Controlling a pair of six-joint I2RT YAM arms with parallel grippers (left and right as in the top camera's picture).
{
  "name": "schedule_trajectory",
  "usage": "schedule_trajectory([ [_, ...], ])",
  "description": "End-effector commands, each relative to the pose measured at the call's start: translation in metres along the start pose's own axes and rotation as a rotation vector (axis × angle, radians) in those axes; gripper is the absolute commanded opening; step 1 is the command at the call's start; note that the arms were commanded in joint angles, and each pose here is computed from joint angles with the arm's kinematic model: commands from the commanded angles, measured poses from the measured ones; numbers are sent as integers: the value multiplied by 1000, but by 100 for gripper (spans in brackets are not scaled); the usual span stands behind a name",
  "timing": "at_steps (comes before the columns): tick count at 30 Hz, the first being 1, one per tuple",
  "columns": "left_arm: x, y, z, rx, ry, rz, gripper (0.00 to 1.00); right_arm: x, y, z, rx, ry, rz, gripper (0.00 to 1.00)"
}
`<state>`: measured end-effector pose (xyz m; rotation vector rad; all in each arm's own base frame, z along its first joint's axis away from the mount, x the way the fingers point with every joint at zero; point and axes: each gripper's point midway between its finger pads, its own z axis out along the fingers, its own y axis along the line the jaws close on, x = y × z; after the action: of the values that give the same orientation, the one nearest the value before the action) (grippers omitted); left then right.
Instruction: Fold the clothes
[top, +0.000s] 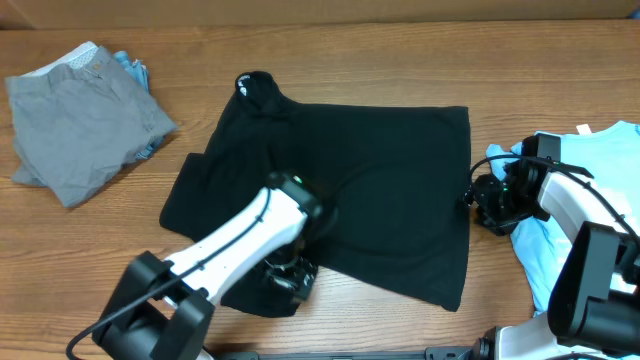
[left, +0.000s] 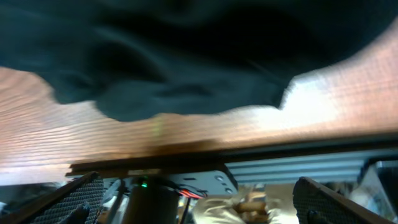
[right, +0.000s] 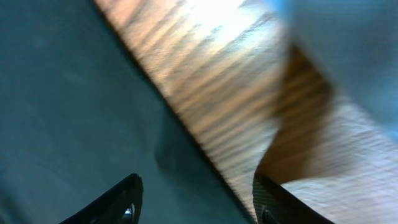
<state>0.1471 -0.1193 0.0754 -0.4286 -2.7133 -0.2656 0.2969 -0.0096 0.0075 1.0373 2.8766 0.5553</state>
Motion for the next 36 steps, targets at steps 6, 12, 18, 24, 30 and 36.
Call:
schedule_trajectory([
  [6,-56,68,-9,38,-157,-324,100,6,-8,7,74,-14,40,13],
  [12,-86,109,-8,107,-260,-407,86,-14,-46,-2,241,-140,237,4],
  [18,-107,132,-6,131,-352,-426,53,-44,-34,-6,138,-215,132,19],
  [24,-119,131,5,127,-400,-393,52,-53,-10,-18,60,-216,52,62],
  [30,-134,141,19,78,-478,-420,4,-60,20,-52,-23,-240,4,63],
  [36,-147,155,37,82,-521,-492,4,-55,50,-88,-143,-280,-46,64],
])
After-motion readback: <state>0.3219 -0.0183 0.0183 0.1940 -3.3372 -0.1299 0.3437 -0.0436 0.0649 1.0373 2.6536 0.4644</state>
